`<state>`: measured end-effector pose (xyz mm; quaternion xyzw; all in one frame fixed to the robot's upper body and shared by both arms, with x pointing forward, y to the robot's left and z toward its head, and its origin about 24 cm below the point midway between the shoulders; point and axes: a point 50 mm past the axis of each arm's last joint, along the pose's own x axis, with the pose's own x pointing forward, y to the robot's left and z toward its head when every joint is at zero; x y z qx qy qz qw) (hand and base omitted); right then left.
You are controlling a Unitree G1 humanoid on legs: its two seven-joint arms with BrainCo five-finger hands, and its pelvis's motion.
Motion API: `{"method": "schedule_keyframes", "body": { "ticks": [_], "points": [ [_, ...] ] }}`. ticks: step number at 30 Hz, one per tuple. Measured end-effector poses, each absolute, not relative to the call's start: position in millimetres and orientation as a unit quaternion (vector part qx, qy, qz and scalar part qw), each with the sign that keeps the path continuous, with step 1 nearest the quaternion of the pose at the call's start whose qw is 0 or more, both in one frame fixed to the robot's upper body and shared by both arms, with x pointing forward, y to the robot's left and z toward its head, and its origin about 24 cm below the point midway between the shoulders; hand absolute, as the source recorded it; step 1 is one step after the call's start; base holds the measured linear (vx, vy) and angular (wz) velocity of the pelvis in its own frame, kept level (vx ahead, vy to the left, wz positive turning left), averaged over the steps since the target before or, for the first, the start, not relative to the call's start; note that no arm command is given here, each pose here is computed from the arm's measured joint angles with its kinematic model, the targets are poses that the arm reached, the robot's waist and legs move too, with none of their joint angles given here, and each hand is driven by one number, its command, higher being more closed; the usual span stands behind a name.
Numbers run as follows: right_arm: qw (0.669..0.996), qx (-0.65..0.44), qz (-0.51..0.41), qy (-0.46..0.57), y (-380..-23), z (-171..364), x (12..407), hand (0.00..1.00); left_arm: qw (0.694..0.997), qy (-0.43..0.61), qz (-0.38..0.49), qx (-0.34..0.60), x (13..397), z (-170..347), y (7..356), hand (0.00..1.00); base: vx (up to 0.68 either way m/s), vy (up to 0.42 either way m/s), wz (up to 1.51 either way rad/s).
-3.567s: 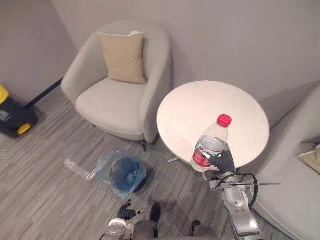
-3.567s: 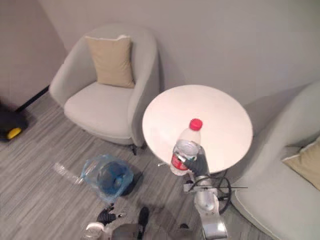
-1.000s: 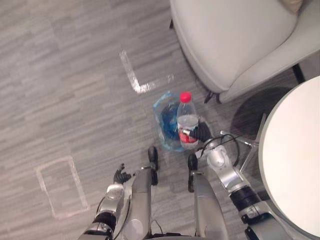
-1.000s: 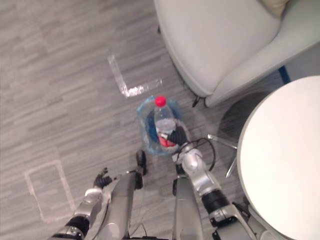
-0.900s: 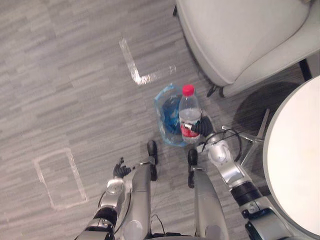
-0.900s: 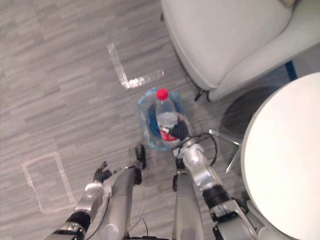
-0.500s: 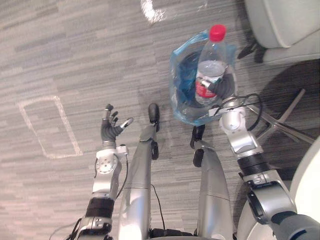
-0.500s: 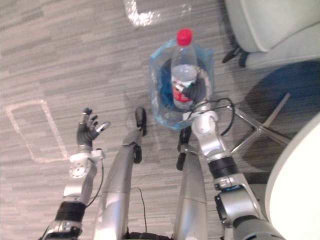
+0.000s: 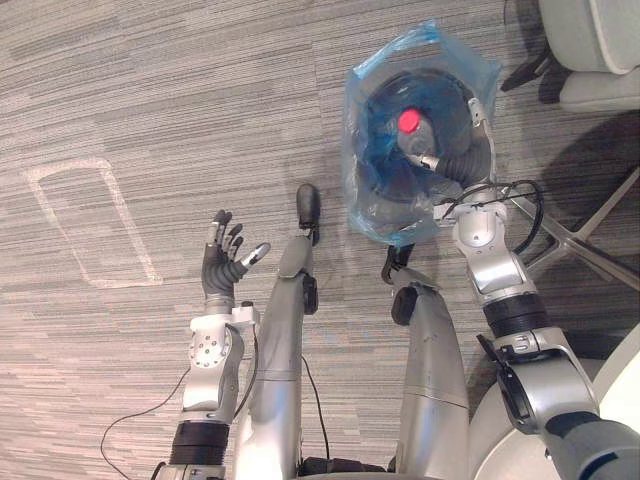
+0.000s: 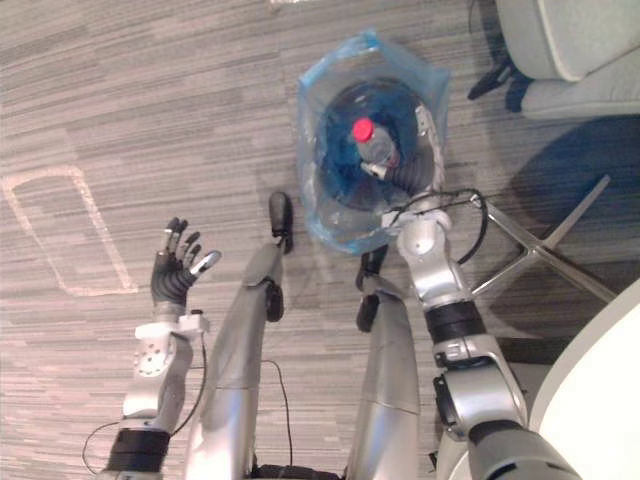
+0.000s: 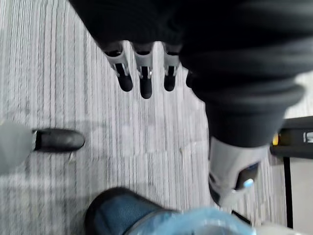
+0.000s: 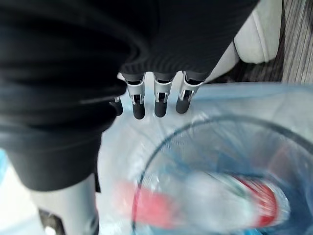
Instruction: Gather rubbish on tea table into small bin, then transfer packed bag to large trash can.
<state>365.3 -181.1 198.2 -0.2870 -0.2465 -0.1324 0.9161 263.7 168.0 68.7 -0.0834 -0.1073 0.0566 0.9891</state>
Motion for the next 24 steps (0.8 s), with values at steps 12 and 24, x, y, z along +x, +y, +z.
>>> {"method": "schedule_keyframes", "body": {
  "ticks": [12, 24],
  "points": [
    [0.882, -0.407, -0.020, -0.237, -132.0, 147.8, 347.0, 0.00, 0.993, -0.099, 0.035, -0.061, 263.0, 65.8, 157.7, 0.00, -0.01, -0.005, -0.02],
    [0.863, -0.491, 0.061, -0.099, -99.1, 65.1, 350.0, 0.00, 0.995, 0.084, 0.054, -0.008, 301.9, -2.3, 146.1, 0.00, -0.01, -0.007, -0.04]
  ]
}}
